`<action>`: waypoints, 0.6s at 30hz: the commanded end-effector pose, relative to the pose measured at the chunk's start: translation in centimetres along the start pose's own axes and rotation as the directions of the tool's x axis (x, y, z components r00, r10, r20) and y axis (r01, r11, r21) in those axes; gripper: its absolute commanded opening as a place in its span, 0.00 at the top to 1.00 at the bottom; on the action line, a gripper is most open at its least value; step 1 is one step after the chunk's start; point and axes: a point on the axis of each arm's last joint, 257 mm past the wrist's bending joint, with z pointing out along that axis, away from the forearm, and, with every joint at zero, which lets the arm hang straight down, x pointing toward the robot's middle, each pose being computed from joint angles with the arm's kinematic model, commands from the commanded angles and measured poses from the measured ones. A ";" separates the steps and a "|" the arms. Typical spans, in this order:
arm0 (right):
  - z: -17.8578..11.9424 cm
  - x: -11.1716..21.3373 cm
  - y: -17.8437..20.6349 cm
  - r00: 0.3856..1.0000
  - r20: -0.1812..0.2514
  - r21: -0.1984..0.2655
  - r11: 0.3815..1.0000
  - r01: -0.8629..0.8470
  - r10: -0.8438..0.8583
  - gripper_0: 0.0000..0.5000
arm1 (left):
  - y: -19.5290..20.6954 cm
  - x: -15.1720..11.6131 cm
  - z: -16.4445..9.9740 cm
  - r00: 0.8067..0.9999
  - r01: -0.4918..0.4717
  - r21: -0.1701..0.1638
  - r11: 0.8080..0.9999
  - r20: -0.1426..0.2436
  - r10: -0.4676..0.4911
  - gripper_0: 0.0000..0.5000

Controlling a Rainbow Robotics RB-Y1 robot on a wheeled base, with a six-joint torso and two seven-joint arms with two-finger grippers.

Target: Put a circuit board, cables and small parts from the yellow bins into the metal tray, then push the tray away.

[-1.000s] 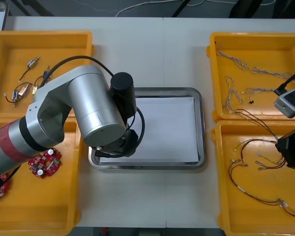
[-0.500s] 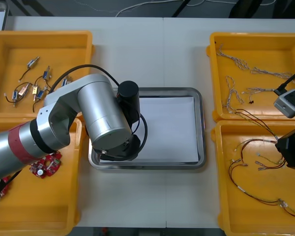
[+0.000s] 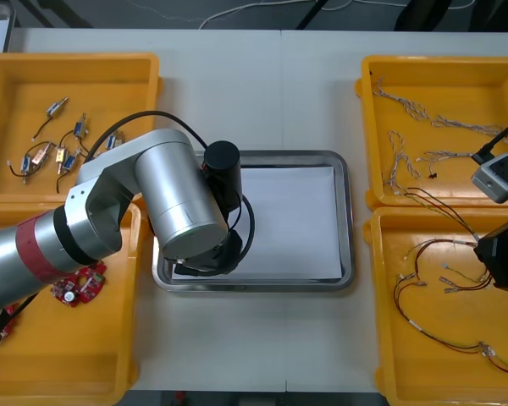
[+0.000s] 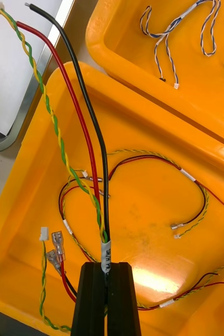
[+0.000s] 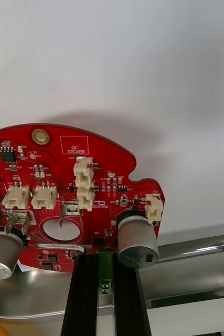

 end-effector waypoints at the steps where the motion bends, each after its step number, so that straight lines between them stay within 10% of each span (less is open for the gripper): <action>1: -1.6 -0.9 -1.3 0.999 0.029 0.059 0.997 0.043 -0.045 1.00 | -1.9 -1.9 -1.3 0.998 0.031 0.021 0.999 0.063 -0.032 1.00; 10: -1.6 -0.9 -1.3 0.999 0.029 0.059 0.997 0.043 -0.045 1.00 | -1.7 -1.3 -0.9 0.998 0.031 0.008 0.999 0.051 -0.031 1.00; 12: -1.6 -0.9 -1.3 0.999 0.029 0.059 0.997 0.043 -0.045 1.00 | -1.6 -1.2 -0.7 0.998 0.032 0.005 0.999 0.051 -0.032 0.65; 18: -1.6 -0.9 -1.3 0.999 0.029 0.059 0.997 0.043 -0.045 1.00 | -1.8 -1.3 -0.8 0.998 0.033 0.007 0.999 0.057 -0.033 0.09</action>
